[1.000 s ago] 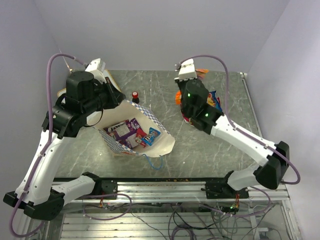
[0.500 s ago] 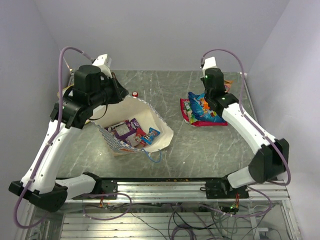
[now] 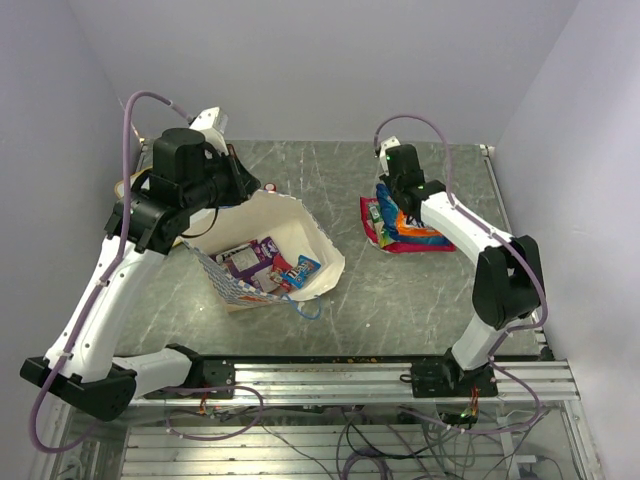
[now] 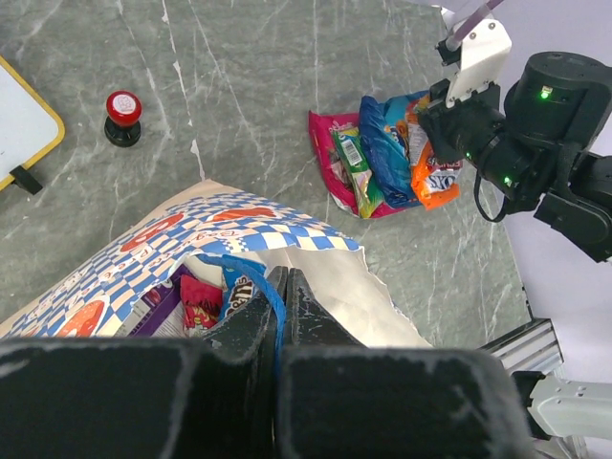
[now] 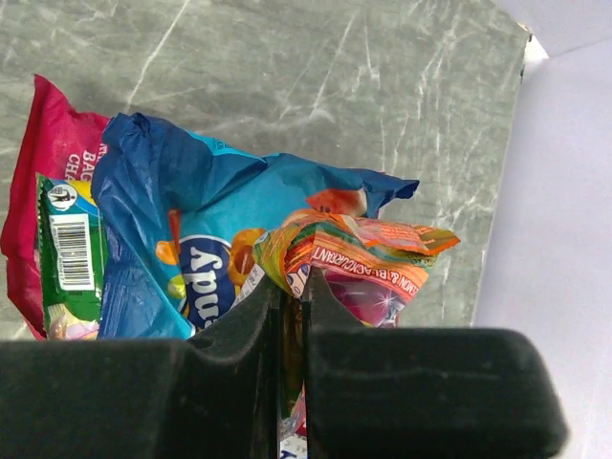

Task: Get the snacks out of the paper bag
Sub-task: Place the snack in the paper bag.

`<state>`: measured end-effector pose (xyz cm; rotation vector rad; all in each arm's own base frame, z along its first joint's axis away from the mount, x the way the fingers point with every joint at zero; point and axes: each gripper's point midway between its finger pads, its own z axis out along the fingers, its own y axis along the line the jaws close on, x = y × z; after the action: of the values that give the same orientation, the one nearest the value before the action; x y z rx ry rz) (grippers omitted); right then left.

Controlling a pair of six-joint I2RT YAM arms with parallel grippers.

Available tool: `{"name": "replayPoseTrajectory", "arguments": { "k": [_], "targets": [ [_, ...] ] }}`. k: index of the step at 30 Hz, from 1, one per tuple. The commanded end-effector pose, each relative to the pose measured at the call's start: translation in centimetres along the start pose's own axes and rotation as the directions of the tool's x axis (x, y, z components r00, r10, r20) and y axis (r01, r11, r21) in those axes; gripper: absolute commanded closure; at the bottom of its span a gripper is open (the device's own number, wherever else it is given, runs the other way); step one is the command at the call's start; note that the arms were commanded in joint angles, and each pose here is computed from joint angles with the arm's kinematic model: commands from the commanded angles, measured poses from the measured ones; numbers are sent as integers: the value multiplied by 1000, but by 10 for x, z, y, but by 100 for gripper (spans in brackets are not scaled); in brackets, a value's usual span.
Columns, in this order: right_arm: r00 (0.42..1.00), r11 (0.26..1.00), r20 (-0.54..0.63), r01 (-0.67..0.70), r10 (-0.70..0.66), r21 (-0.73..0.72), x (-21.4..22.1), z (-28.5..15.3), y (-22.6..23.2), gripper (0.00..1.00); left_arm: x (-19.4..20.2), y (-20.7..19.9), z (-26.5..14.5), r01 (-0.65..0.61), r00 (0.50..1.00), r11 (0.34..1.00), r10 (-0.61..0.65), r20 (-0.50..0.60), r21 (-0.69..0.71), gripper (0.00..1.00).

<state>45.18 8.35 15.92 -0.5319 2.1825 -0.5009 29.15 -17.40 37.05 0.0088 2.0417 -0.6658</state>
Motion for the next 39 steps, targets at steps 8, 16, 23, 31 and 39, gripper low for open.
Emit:
{"name": "replayPoseTrajectory", "arguments": {
  "k": [8, 16, 23, 31, 39],
  "targets": [
    [978, 969, -10, -207, 208, -136, 21, 38, 55, 88, -16, -17, -3, -7, 999, 998, 4, 48, 68, 93],
    [857, 838, -37, -511, 514, -192, 47, 20, 70, 77, -15, -20, 1, 10, 999, 997, -14, 41, 82, 93],
    [775, 772, 63, -611, 628, -177, 51, 4, 53, 72, -11, -23, 8, 27, 999, 994, -30, 33, 107, 93],
    [678, 698, 182, -656, 712, -288, 23, -26, 27, 51, -8, -25, 14, 39, 999, 991, -42, 24, 126, 93],
    [700, 714, 207, -582, 684, -389, -19, -26, 14, 30, -11, -29, 15, 25, 1000, 991, -27, 9, 134, 93]
  ]
}}
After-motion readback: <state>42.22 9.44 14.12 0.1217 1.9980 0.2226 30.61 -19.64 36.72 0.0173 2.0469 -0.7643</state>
